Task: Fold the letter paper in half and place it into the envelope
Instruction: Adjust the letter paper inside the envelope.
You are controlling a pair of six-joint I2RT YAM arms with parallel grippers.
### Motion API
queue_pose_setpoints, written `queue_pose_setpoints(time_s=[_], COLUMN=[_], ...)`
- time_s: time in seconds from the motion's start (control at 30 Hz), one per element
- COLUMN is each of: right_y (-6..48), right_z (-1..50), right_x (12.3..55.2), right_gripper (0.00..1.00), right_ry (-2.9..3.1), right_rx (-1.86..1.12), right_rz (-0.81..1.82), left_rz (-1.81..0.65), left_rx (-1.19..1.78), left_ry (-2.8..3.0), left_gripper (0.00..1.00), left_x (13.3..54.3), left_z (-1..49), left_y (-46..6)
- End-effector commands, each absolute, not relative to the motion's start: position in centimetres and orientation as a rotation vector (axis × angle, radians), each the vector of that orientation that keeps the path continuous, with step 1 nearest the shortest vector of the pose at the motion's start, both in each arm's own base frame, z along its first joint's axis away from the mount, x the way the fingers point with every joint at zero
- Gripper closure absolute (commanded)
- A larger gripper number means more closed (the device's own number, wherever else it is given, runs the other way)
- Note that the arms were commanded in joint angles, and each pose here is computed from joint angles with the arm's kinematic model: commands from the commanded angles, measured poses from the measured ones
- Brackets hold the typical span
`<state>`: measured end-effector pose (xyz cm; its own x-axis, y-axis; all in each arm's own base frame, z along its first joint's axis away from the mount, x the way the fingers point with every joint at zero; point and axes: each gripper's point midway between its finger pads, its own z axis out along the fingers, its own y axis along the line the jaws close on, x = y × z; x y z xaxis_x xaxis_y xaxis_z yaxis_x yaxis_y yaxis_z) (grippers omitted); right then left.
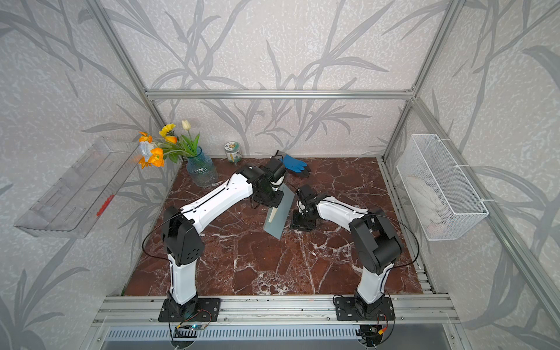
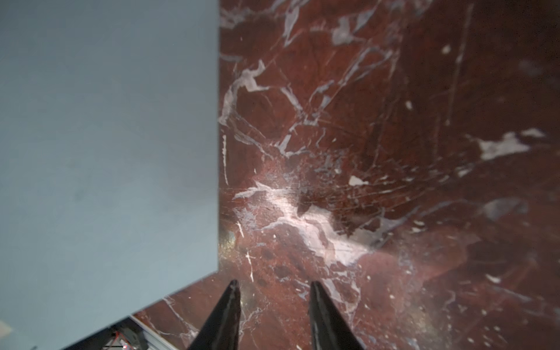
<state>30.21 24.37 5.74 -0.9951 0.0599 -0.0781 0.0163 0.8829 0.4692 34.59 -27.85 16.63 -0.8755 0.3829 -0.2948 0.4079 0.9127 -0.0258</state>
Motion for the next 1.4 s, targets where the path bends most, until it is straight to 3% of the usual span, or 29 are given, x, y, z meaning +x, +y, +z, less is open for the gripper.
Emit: queue_pose_setpoints(time_s=[0.0,0.03,0.07,0.53,0.9,1.37], right_y=[24.4,24.3,24.1,25.9,26.9,25.7], right_z=[7.7,7.5,8.6,7.9,6.4,4.1], right_x=[31.2,31.3,31.6,32.0,32.9,31.4], right_gripper=[0.88,0.98,1.00,1.00,1.00,1.00], right_ry=[2.881,2.873,2.828,2.771,2.752,2.793], right_rx=[0.070,0.107,0.134,0.223,0.269,0.330], right_rz=[0.822,0.850,0.884,1.119,1.179,1.159], left_rz=[0.018,0.016,-0.003,-0.102,-0.450,-0.543], left_rx=[0.723,0.729,0.725,0.656,0.623,0.672], left_ry=[2.993,2.997,3.000,2.974,2.910,3.012], left_gripper=[1.00,1.00,1.00,1.00,1.00,1.00], left_x=[30.6,30.3,30.1,30.8,30.8,27.8], left_z=[12.2,12.0,11.9,14.0,18.1,13.2], left_y=[-26.3,-26.6,-26.9,-28.6,-32.6,-34.7])
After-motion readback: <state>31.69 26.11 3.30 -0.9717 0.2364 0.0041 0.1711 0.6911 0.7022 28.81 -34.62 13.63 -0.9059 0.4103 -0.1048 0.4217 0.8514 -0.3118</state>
